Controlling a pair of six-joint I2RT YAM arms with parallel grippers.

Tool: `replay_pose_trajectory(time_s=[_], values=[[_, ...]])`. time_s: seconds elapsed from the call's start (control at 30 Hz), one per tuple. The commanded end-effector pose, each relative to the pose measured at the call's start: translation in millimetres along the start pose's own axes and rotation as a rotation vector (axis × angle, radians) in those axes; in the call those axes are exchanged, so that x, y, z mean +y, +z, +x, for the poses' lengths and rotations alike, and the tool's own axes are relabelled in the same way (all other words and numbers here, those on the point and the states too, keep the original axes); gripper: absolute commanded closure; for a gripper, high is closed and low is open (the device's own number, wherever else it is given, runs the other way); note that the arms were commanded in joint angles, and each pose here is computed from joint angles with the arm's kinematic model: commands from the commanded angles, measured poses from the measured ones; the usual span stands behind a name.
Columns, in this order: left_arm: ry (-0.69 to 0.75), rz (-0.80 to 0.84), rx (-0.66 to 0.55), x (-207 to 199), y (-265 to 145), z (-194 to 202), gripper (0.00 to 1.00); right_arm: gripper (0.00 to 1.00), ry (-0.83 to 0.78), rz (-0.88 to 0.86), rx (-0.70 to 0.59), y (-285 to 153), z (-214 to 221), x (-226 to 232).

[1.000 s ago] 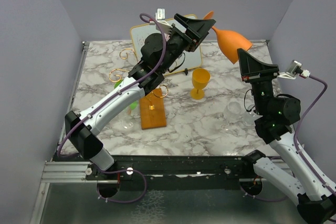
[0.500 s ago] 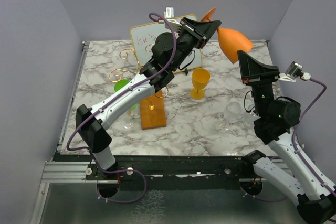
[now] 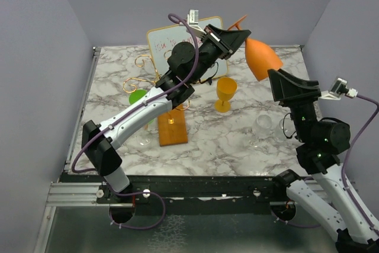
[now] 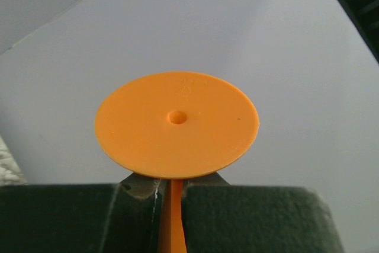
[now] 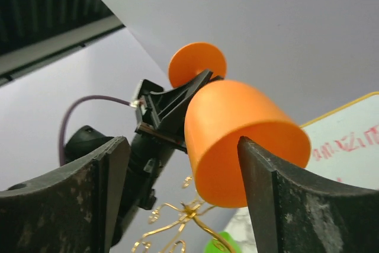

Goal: Place the wine glass upside down on the wine glass rack

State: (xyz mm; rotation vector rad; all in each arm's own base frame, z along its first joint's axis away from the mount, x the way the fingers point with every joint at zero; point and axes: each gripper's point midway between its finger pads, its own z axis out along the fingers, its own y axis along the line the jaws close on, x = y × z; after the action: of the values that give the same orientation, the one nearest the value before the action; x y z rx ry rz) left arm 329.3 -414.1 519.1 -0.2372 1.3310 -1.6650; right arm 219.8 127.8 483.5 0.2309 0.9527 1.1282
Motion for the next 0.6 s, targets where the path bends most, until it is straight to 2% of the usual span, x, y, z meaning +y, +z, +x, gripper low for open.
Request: replay_pose_trajectory(time_s=[0.0,0.1,0.27,0.4,0.57], values=[[0.248,0.133,0.029,-46.1,-32.9,-13.2,1.00,0.17,-0.165,0.103,0.157,-22.6,6.3,-8.6],[0.438,0.161,0.072,-51.2,-49.7,-12.6,1.00,0.13,-0.275,0.129,0.250,-40.6,7.2,-10.1],[0.742,0.310,0.199,-59.2,-78.9,7.4,1.00,0.11,-0.406,-0.033,0.415,-42.0,7.0,31.7],[0.924,0.378,0.257,-56.8,-90.3,15.5,1.00,0.11,-0.333,-0.110,0.532,-14.9,18.9,57.1],[1.080,0.357,0.271,-42.7,-86.4,12.5,1.00,0.12,-0.117,-0.154,0.608,24.6,29.2,87.0]])
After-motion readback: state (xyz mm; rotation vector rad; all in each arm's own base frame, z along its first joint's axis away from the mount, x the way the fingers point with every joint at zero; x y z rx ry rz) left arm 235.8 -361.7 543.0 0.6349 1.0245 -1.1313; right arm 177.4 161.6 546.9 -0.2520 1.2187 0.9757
